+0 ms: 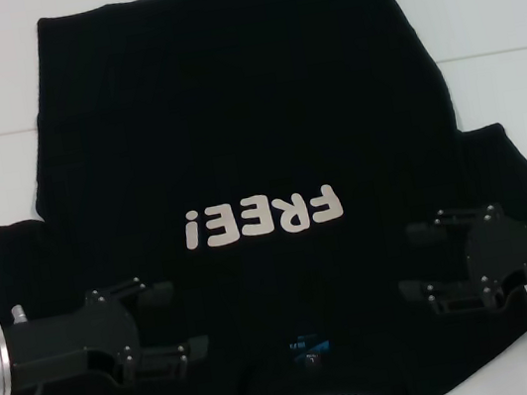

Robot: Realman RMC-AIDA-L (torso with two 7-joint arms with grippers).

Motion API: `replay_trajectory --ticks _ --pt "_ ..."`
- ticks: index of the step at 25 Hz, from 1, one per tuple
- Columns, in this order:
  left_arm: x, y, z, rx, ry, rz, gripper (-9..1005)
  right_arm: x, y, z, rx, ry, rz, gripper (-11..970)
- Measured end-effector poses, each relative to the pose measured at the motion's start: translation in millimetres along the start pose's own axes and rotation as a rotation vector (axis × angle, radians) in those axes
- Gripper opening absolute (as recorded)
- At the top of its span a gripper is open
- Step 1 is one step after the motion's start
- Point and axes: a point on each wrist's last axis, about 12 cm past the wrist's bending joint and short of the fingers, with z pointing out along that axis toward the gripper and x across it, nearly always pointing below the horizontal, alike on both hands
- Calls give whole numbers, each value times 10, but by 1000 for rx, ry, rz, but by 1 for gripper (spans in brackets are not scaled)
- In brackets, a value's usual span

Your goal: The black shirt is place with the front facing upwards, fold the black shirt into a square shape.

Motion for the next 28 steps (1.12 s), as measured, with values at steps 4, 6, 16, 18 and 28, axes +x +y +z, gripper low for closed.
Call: replay_trajectory --ticks 4,6,16,18,28 --pt "-1 2 -3 -2 -1 -8 931 0 0 0 0 0 0 765" --pt "-8 18 -30 -15 -16 -56 930 0 0 0 0 0 0 765" --pt "-187 346 -610 -128 -66 -715 929 -8 -15 -13 3 1 22 765" --pt "-198 383 -727 -161 -50 -811 928 -10 -16 -10 3 1 22 765" --pt "-130 490 -940 -309 65 -1127 926 -45 -29 21 -4 -4 38 765"
